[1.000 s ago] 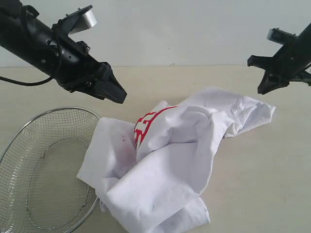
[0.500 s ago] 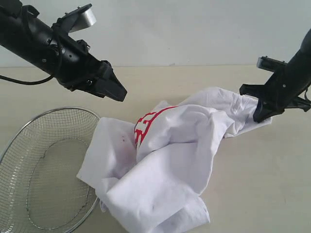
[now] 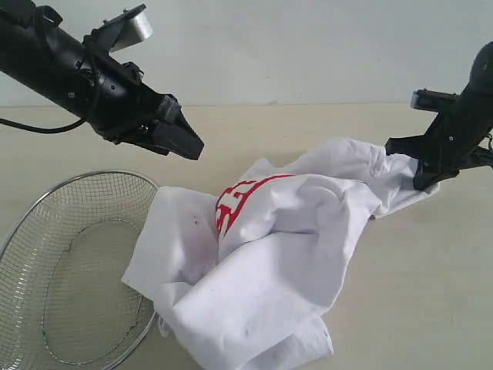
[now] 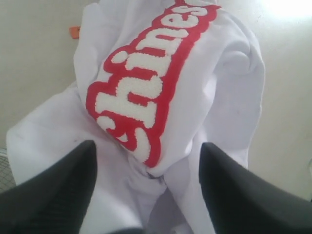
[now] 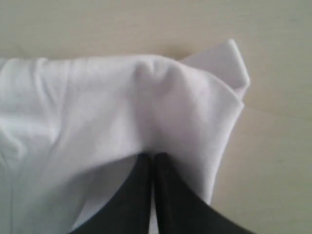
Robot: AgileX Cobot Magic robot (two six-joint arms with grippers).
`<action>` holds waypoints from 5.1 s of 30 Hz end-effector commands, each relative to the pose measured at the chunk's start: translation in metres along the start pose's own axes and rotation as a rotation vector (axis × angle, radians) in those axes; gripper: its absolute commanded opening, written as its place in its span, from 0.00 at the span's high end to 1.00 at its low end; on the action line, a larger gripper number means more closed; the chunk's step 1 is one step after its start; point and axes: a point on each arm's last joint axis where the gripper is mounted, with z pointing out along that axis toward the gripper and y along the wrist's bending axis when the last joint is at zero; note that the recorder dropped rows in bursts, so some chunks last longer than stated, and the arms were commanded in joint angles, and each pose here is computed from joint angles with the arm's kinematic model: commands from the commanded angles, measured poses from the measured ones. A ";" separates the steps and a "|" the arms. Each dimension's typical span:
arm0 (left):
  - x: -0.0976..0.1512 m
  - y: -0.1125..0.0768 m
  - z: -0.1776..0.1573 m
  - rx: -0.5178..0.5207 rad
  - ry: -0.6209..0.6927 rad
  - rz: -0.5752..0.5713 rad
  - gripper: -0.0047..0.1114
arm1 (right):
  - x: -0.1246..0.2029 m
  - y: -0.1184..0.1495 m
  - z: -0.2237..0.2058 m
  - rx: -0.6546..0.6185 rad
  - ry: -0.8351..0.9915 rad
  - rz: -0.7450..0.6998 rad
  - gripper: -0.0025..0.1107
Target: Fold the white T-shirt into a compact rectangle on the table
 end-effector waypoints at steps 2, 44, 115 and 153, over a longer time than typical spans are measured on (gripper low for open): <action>-0.003 -0.002 -0.005 0.008 -0.017 -0.014 0.47 | 0.001 -0.035 0.006 0.118 0.007 0.002 0.98; -0.023 0.031 0.052 0.120 0.188 -0.006 0.92 | 0.003 0.073 -0.082 -0.435 -0.098 -0.171 0.98; -0.026 0.086 0.187 -0.371 0.440 0.286 0.92 | 0.017 0.095 -0.079 -0.377 0.012 -0.214 0.98; -0.056 0.151 0.175 -0.518 0.335 0.197 0.92 | 0.006 0.071 -0.074 -0.156 -0.078 -0.166 0.98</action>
